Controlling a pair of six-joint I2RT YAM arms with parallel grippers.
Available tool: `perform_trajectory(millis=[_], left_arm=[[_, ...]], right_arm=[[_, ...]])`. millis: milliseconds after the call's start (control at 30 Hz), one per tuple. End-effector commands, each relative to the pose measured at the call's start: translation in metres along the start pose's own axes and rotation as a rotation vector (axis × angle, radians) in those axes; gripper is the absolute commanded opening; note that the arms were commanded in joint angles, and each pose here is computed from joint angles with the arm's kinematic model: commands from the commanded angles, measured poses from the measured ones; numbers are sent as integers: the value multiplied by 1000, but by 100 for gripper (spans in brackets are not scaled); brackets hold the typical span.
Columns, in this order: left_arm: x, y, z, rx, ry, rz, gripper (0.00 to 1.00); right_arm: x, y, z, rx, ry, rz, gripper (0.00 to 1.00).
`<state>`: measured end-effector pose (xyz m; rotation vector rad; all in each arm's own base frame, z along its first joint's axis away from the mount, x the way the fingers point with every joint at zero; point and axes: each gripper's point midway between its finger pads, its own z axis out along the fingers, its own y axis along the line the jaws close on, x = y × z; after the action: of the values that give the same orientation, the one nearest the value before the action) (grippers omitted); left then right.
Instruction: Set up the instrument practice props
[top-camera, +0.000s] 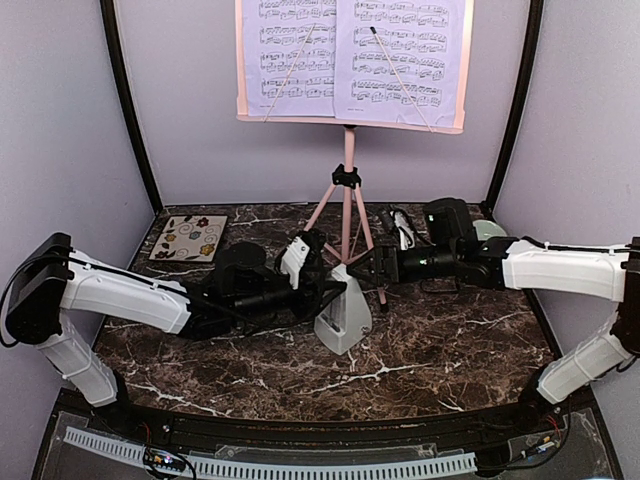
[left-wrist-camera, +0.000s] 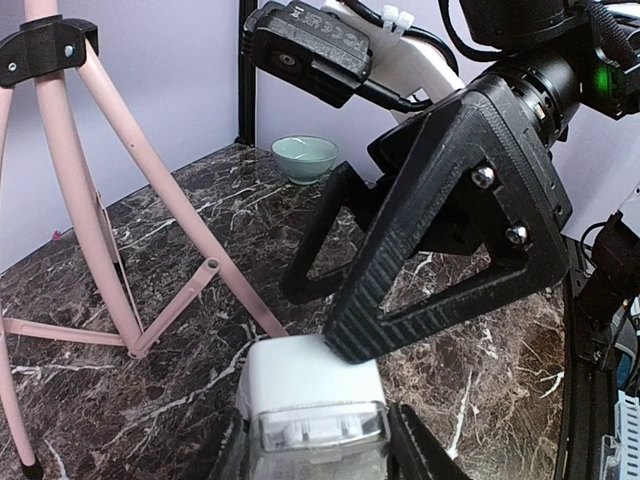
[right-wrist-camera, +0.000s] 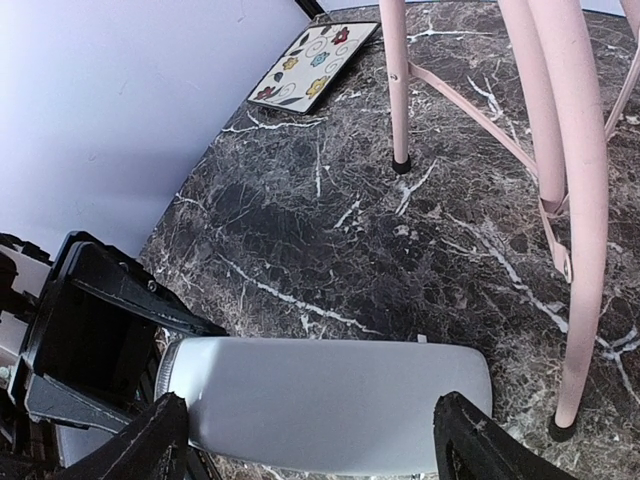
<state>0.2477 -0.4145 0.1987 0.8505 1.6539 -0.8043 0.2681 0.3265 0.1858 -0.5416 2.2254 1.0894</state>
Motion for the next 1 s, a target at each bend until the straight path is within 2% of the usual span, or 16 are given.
perform_trajectory(millis=[0, 133, 267, 333, 567, 767, 967], left_arm=[[12, -8, -11, 31, 32, -5, 8], [14, -11, -7, 50, 44, 7, 6], [19, -16, 2, 80, 74, 31, 5], [18, -16, 5, 82, 76, 34, 4], [18, -17, 7, 89, 74, 39, 2], [13, -19, 8, 96, 65, 49, 2], [3, -21, 0, 111, 6, 65, 2]], right_arm=[[71, -58, 3, 208, 217, 47, 84], [60, -46, 0, 168, 193, 37, 86], [40, -3, 2, -48, 134, 109, 90], [33, 7, 5, -95, 132, 138, 90], [18, 9, 14, -87, 118, 187, 88], [47, -20, 21, 18, 190, 216, 85], [87, -55, 19, 119, 261, 245, 82]])
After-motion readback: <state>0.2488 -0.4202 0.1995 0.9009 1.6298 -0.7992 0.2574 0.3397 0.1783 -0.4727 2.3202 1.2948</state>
